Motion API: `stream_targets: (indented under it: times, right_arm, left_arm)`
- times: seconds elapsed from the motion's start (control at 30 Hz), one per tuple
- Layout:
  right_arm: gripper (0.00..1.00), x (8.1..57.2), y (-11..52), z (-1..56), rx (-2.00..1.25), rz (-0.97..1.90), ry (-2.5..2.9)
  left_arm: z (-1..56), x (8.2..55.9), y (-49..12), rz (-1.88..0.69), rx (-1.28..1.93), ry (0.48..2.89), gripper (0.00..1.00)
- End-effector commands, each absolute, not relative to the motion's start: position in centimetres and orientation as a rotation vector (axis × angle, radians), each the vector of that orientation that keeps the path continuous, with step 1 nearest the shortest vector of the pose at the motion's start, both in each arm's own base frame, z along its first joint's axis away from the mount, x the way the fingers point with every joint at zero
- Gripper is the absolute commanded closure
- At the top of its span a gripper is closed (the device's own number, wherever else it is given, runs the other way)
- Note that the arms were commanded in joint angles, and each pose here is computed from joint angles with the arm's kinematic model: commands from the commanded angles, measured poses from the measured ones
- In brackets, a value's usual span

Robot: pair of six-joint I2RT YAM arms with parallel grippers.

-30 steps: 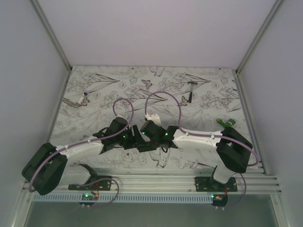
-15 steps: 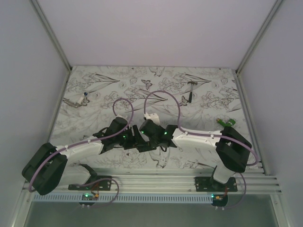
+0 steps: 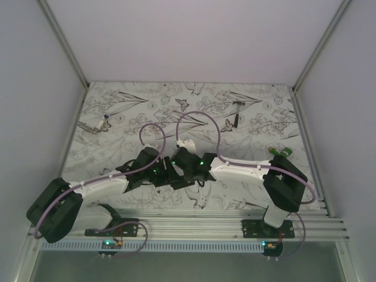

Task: Snap on the fuse box
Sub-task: Install the fuse at the fuse box base.

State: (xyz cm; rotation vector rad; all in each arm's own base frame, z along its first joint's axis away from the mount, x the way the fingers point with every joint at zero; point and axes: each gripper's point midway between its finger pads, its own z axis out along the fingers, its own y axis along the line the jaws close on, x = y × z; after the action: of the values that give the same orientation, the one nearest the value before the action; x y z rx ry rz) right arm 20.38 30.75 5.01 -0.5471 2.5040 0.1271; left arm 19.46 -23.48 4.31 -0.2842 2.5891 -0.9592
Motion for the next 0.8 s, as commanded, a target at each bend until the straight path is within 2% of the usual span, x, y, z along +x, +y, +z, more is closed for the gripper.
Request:
stream_targets:
  times: [0.0,0.37,0.77]
  right_arm:
    - [1.0,20.3,30.8,4.3,-0.522,0.096,2.539]
    - [1.0,19.7,29.3,2.4,-0.536,0.008,2.583]
    - [1.0,18.6,26.4,0.2,-0.618,-0.048,2.62]
  left_arm:
    - [4.4,19.2,-23.6,-0.969,-0.33,2.572,0.43]
    - [3.7,18.9,-23.7,-0.943,-0.36,2.587,0.51]
    - [2.6,18.8,-23.1,-0.892,-0.369,2.608,0.54]
